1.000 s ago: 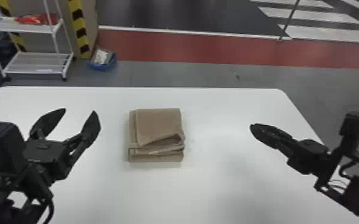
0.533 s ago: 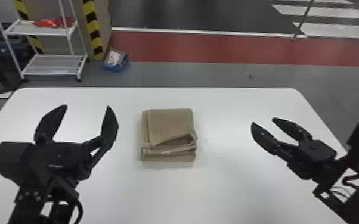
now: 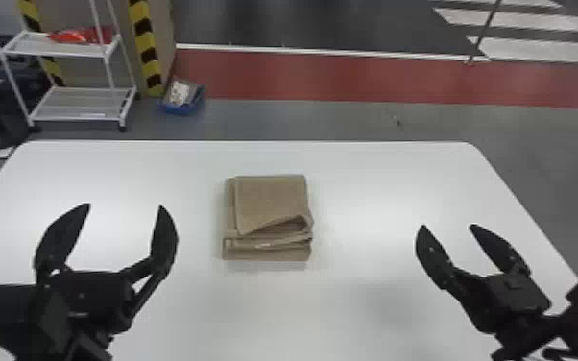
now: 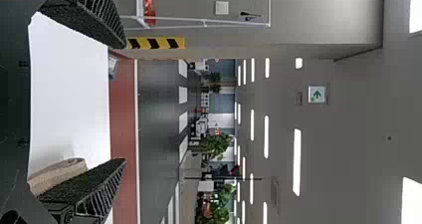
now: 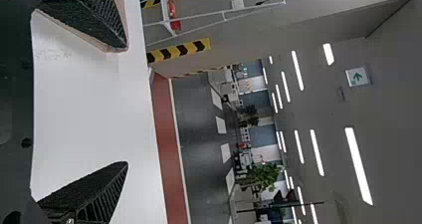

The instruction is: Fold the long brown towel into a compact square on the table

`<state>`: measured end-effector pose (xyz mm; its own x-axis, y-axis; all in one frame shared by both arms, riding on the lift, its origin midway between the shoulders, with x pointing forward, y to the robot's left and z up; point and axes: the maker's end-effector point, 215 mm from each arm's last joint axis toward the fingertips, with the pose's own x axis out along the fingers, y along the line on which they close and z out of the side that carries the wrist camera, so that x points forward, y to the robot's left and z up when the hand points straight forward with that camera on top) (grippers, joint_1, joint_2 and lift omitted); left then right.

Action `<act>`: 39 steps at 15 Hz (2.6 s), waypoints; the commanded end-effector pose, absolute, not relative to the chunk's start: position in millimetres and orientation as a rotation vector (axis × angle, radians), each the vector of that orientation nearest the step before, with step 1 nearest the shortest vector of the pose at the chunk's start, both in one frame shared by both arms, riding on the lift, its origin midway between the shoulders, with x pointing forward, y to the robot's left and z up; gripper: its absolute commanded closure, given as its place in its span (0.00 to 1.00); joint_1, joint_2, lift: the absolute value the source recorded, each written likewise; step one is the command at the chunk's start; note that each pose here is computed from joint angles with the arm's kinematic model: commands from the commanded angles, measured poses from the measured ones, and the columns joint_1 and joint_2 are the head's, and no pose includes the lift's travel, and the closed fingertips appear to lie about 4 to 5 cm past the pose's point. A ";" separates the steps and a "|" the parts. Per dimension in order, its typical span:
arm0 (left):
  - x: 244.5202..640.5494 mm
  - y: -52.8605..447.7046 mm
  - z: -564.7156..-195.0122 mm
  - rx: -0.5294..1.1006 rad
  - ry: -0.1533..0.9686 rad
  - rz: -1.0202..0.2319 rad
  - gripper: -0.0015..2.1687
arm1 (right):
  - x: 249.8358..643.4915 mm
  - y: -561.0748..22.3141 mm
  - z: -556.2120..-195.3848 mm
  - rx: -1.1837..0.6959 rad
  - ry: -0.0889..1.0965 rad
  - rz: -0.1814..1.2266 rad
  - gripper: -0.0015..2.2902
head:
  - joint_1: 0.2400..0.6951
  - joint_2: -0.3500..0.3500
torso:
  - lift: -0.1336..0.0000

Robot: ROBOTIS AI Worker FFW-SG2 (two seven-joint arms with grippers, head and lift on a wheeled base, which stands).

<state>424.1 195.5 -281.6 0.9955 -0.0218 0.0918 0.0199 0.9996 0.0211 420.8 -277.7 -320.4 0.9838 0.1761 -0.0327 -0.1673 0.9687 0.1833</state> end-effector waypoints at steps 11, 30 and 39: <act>428.5 200.0 -283.3 0.049 -0.059 -0.019 0.04 | 380.6 -296.6 -294.0 0.184 -0.031 0.129 0.02 | 1.00 0.31 | 0.04; 432.1 208.5 -275.0 0.050 -0.076 -0.010 0.04 | 372.5 -297.7 -301.3 0.209 -0.023 0.114 0.05 | 1.00 0.32 | 0.04; 429.0 212.4 -265.8 0.050 -0.092 -0.009 0.04 | 368.0 -297.4 -295.9 0.200 -0.024 0.119 0.05 | 1.00 0.32 | 0.04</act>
<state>429.9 211.4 -267.6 0.9959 -0.0123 0.0891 0.0080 0.9988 0.0489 369.1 -297.4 -297.4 0.9929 0.1138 0.0346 -0.1184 0.9728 0.1990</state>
